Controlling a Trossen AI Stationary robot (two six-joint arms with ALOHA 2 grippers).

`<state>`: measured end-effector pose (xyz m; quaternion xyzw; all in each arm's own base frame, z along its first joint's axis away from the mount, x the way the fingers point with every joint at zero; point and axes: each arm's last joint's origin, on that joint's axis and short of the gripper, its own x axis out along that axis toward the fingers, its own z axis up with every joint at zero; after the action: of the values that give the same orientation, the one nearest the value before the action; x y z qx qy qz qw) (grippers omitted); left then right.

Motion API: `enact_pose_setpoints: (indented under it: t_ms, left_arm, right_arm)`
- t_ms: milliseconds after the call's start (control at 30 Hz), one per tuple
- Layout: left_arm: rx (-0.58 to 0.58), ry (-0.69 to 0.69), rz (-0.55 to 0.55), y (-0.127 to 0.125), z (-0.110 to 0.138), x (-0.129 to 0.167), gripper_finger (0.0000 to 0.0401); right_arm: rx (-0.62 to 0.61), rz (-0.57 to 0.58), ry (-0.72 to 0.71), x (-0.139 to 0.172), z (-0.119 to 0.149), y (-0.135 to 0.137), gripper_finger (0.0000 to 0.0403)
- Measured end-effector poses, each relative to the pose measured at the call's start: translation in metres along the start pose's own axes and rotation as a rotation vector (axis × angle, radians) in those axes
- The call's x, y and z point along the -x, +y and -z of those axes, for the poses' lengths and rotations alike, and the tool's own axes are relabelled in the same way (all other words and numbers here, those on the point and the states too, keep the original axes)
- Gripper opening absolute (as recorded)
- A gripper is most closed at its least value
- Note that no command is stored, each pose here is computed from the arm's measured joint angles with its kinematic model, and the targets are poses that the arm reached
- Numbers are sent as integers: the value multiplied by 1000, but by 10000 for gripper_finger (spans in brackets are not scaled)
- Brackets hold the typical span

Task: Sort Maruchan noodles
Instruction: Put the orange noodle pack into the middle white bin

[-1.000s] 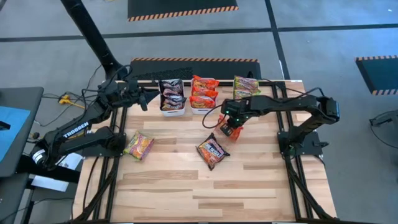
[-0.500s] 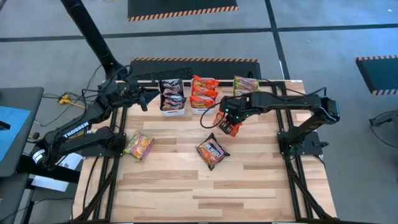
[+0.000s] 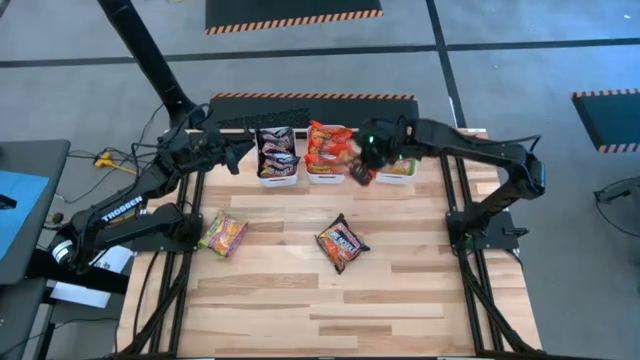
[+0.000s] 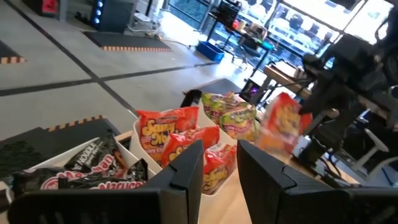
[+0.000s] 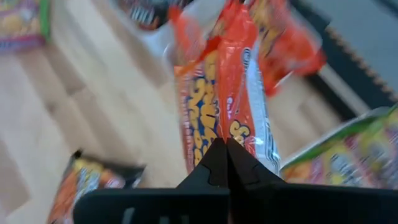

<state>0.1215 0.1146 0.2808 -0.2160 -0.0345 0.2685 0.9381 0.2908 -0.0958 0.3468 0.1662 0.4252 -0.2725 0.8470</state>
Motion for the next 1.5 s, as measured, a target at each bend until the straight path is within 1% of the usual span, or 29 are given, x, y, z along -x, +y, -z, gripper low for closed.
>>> enact_pose_setpoints:
  t_ms: [133, 300, 367, 433, 533, 700, 867, 1233, 1500]
  left_arm:
    - [2, -3, -5, 0, 0, 0, 86]
    - [3, -5, -10, 0, 0, 0, 86]
    - [3, -13, -28, 1, 0, 0, 86]
    - [4, -22, -48, 1, -1, 0, 86]
    - [5, -33, -73, 2, -1, 0, 86]
    - [7, -36, -77, 2, -1, 0, 86]
    - [15, -36, -78, 2, -1, 0, 86]
    - [12, -62, -134, 4, -2, 0, 86]
    - [2, -68, -150, 4, -2, 0, 86]
  right_arm:
    - [34, 23, -111, 1, -19, -22, 1]
    - [77, 4, -243, -3, -41, -53, 1]
    - [99, 7, -310, -8, -51, -62, 1]
    - [113, 10, -329, -17, -57, -75, 1]
    - [138, -14, -389, -36, -69, -86, 1]
    - [154, 7, -338, -75, -71, -100, 0]
    - [162, 4, -275, -96, -68, -105, 0]
    - [181, -52, -210, -122, -62, -101, 0]
    - [174, -58, -178, -138, -59, -100, 9]
